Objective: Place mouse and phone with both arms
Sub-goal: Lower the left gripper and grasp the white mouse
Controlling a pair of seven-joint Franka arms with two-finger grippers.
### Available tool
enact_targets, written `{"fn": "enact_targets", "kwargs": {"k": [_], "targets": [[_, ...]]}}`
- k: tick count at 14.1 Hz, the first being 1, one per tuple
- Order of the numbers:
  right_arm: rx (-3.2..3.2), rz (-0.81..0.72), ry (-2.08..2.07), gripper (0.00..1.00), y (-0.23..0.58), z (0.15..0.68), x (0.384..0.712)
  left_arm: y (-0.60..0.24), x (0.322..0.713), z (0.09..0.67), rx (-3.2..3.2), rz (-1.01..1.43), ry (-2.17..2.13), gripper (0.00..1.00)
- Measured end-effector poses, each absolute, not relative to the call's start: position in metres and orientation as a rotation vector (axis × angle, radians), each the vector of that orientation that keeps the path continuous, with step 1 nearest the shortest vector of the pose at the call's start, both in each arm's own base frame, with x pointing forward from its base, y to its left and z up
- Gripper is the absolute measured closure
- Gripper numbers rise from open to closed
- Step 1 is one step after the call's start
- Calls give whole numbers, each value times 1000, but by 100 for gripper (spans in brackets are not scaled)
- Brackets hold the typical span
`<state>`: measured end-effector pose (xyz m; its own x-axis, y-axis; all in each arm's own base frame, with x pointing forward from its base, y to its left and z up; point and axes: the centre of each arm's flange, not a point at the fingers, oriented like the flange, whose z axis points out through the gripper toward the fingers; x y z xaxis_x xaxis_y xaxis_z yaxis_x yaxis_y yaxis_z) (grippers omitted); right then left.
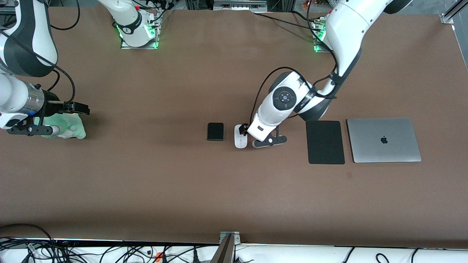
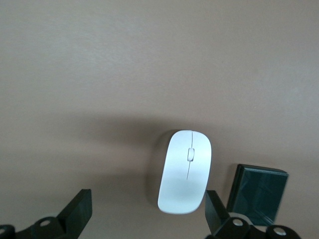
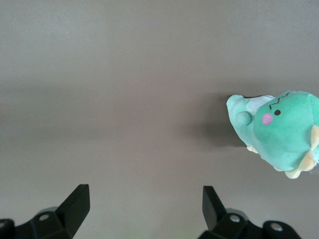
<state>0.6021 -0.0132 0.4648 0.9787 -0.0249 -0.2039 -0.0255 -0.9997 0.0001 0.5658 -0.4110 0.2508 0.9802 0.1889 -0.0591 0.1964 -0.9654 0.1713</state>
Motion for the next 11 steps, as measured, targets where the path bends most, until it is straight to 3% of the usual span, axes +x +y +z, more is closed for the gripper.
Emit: {"fn": "enact_targets", "kwargs": {"k": [7,11], "targets": [[-3123,316,41,0,-13,464,603,-463,522,203,3005,-37,162,0],[-3122,316,42,0,-13,464,603,-469,519,189,3008,-20,157,0]]}}
